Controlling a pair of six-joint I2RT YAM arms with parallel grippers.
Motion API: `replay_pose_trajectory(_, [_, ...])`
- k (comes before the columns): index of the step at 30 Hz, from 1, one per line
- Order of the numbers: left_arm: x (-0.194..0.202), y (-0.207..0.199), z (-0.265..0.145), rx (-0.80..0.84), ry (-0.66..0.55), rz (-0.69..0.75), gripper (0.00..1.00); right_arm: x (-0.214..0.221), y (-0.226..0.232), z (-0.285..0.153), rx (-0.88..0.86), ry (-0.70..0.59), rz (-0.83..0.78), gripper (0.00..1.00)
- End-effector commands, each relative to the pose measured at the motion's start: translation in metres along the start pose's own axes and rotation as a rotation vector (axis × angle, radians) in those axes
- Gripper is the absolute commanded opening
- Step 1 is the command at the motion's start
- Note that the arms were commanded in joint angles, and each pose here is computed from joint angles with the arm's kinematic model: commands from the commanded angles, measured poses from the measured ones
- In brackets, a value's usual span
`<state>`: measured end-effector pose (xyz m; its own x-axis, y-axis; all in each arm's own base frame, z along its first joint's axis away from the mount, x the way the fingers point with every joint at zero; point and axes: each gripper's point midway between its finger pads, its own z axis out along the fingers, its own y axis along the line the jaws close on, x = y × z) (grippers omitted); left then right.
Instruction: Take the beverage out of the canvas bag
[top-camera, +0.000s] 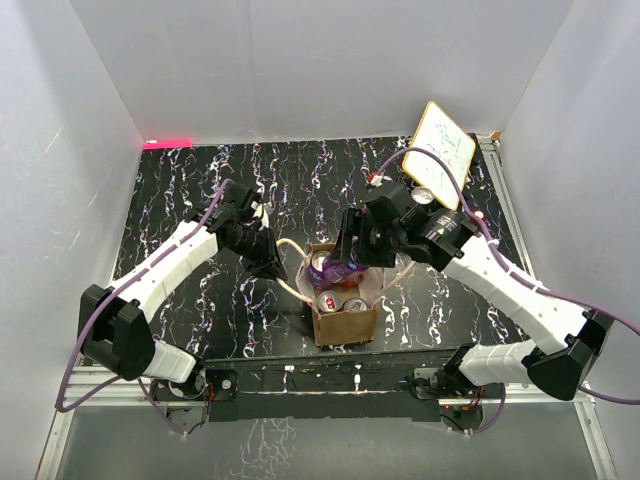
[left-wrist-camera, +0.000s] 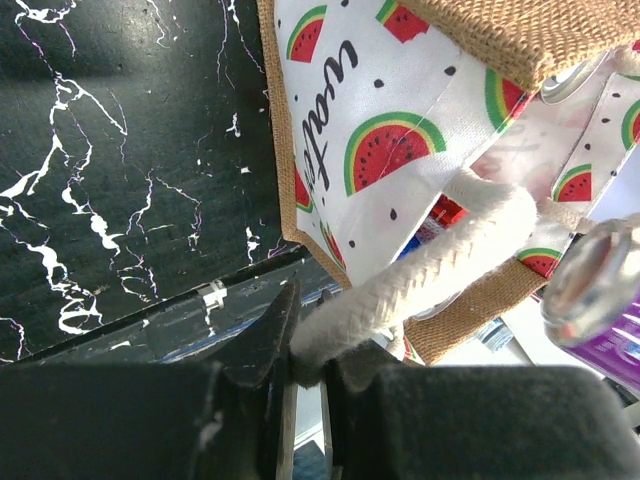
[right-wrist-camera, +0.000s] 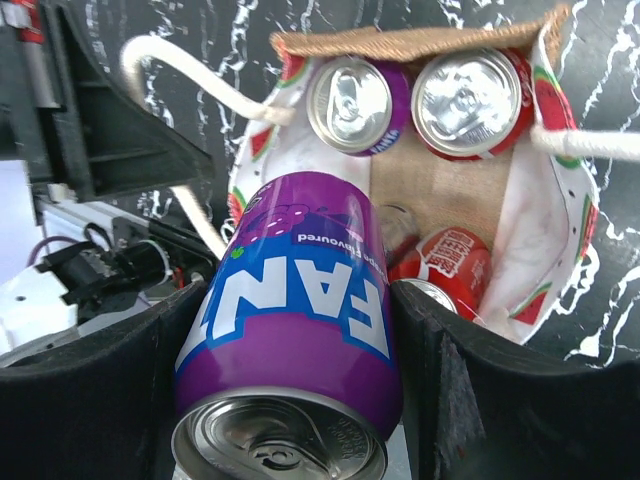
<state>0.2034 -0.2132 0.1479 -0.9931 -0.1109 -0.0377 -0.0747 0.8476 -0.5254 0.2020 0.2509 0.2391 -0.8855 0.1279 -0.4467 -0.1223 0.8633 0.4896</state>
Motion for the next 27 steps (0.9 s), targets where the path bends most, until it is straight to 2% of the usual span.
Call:
replay_pose_trajectory(1, [-0.005, -0.006, -0.008, 0.004, -0.016, 0.028, 0.0, -0.068, 0.065, -0.045, -0.272, -0.209, -0.065, 0.08])
replay_pose_trajectory(5, [-0.005, -0.006, -0.007, -0.001, -0.003, 0.031, 0.0, -0.112, 0.06, -0.056, -0.223, -0.297, -0.096, 0.08])
replay_pose_trajectory(8, [-0.007, -0.006, -0.006, -0.006, 0.003, 0.037, 0.0, -0.141, 0.038, -0.058, -0.126, -0.351, -0.124, 0.08])
replay_pose_trajectory(14, [-0.008, -0.006, -0.004, -0.016, 0.019, 0.037, 0.0, -0.169, -0.046, -0.048, 0.178, -0.401, -0.065, 0.08])
replay_pose_trajectory(20, [-0.006, -0.002, 0.0, -0.027, 0.04, 0.031, 0.0, -0.139, -0.129, -0.019, 0.359, -0.293, 0.017, 0.08])
replay_pose_trajectory(24, [-0.004, -0.003, 0.002, -0.016, 0.052, 0.022, 0.0, -0.104, -0.164, 0.005, 0.398, -0.199, 0.075, 0.08])
replay_pose_trajectory(27, [-0.003, -0.002, 0.002, -0.023, 0.062, 0.025, 0.0, -0.087, -0.188, 0.017, 0.439, -0.191, 0.128, 0.08])
